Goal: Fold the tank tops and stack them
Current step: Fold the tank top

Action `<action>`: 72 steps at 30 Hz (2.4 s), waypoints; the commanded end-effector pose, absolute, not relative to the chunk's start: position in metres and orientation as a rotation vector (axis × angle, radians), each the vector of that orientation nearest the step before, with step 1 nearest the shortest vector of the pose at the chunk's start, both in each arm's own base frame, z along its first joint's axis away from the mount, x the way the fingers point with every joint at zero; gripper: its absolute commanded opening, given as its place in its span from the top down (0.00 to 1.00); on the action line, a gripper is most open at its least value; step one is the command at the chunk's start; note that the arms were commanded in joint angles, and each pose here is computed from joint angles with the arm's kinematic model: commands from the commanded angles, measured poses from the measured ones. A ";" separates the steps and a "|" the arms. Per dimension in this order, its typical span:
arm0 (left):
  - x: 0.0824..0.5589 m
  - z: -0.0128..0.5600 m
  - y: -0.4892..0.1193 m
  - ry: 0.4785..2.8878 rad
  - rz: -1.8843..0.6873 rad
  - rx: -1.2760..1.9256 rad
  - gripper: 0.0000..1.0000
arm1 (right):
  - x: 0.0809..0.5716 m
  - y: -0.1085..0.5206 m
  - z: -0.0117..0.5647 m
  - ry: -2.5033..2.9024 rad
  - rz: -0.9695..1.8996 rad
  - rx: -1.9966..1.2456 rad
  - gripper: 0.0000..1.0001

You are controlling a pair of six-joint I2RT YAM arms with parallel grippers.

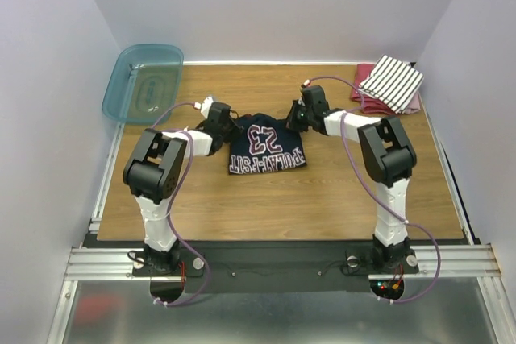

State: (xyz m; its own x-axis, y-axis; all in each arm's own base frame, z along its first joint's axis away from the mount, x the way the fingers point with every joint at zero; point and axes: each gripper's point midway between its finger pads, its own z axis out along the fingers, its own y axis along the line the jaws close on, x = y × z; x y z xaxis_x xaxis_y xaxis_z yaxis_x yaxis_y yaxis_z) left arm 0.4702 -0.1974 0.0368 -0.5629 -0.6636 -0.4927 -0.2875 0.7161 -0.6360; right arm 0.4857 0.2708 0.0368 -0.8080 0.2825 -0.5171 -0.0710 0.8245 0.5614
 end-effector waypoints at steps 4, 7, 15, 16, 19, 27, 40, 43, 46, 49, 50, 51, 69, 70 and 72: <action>0.379 0.048 -0.201 2.219 -0.630 -0.732 1.00 | 0.391 0.243 0.029 2.466 0.687 0.109 1.00; 0.375 0.073 -0.201 2.187 -0.635 -0.667 1.00 | 0.383 0.235 0.048 2.420 0.674 0.120 1.00; 0.365 0.128 -0.215 2.140 -0.682 -0.522 1.00 | 0.371 0.229 0.126 2.242 0.748 0.109 1.00; 0.364 0.131 -0.215 2.133 -0.687 -0.518 1.00 | 0.369 0.229 0.132 2.231 0.755 0.113 1.00; 0.362 0.148 -0.214 2.100 -0.701 -0.505 1.00 | 0.367 0.226 0.148 2.193 0.765 0.119 1.00; 0.382 0.168 -0.211 2.062 -0.652 -0.495 1.00 | 0.380 0.217 0.169 2.123 0.697 0.149 1.00; 0.508 0.131 -0.221 2.090 -0.687 -0.416 0.97 | 0.480 0.191 0.092 2.241 0.547 0.288 0.98; 0.523 0.122 -0.227 2.085 -0.735 -0.381 0.73 | 0.490 0.189 0.087 2.243 0.546 0.300 0.76; 0.531 0.141 -0.221 2.023 -0.745 -0.373 0.61 | 0.494 0.189 0.104 2.207 0.549 0.290 0.40; 0.533 0.175 -0.214 1.953 -0.747 -0.360 0.53 | 0.497 0.186 0.134 2.141 0.547 0.280 0.26; 0.531 0.192 -0.208 1.920 -0.728 -0.356 0.34 | 0.495 0.183 0.138 2.133 0.538 0.288 0.21; 0.529 0.201 -0.204 1.905 -0.711 -0.358 0.32 | 0.489 0.181 0.140 2.147 0.530 0.293 0.21; 0.434 0.087 -0.217 2.227 -0.408 -0.362 0.93 | 0.481 0.203 0.060 2.323 0.442 0.303 0.58; 0.432 0.080 -0.220 2.245 -0.387 -0.349 0.93 | 0.483 0.200 0.055 2.332 0.428 0.314 0.58; 0.429 0.054 -0.218 2.300 -0.316 -0.348 1.00 | 0.486 0.193 0.049 2.339 0.407 0.347 0.58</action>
